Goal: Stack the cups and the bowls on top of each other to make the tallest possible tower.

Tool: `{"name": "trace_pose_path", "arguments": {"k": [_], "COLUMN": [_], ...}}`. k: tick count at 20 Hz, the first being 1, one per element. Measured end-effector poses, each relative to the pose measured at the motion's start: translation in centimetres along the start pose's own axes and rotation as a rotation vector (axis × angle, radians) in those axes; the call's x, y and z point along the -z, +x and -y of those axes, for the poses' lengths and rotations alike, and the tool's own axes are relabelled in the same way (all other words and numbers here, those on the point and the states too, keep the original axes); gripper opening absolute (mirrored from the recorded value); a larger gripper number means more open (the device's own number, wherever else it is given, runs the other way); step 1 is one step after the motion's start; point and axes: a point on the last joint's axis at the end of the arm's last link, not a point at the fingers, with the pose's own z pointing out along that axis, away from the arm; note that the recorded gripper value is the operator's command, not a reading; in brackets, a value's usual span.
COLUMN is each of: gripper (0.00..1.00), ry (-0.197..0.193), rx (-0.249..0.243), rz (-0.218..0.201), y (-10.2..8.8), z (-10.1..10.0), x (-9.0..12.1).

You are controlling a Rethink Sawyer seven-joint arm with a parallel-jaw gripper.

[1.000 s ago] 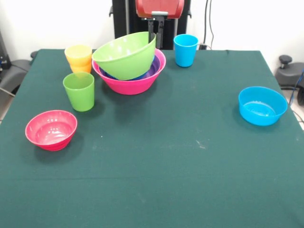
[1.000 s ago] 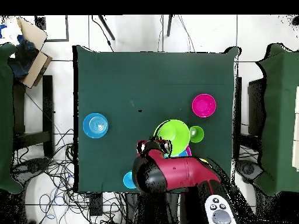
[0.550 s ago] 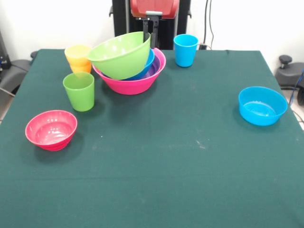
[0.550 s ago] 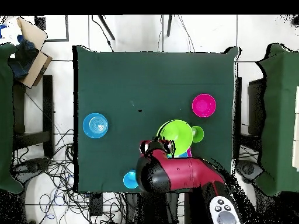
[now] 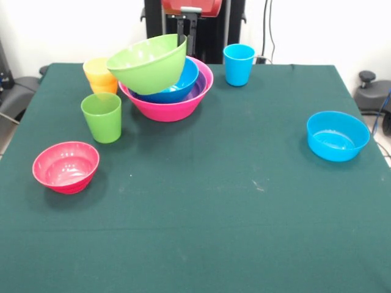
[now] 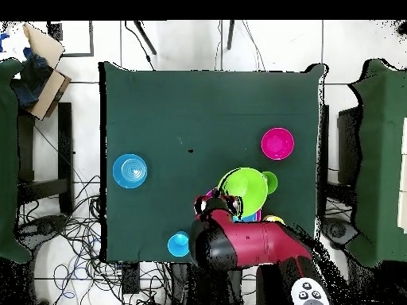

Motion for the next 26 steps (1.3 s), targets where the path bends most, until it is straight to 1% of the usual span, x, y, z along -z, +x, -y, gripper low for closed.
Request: {"name": "trace_pose_path", "arguments": {"k": [6, 9, 10, 15, 19, 23, 26], "gripper": [0.0, 0.0, 0.0, 0.0, 0.0, 0.0, 0.0], "ry": [0.0, 0.004, 0.008, 0.013, 0.016, 0.019, 0.021], "rx": [0.028, 0.043, 0.049, 0.061, 0.066, 0.07, 0.069], "rz": [0.009, 0.028, 0.043, 0.065, 0.07, 0.075, 0.089], "y": [0.6, 0.8, 0.8, 0.9, 1.0, 1.5, 2.2], "z": [-0.3, -0.6, -0.6, -0.7, -0.7, -0.4, -0.2], "x": [0.2, 0.3, 0.3, 0.4, 0.5, 0.3, -0.1]}}
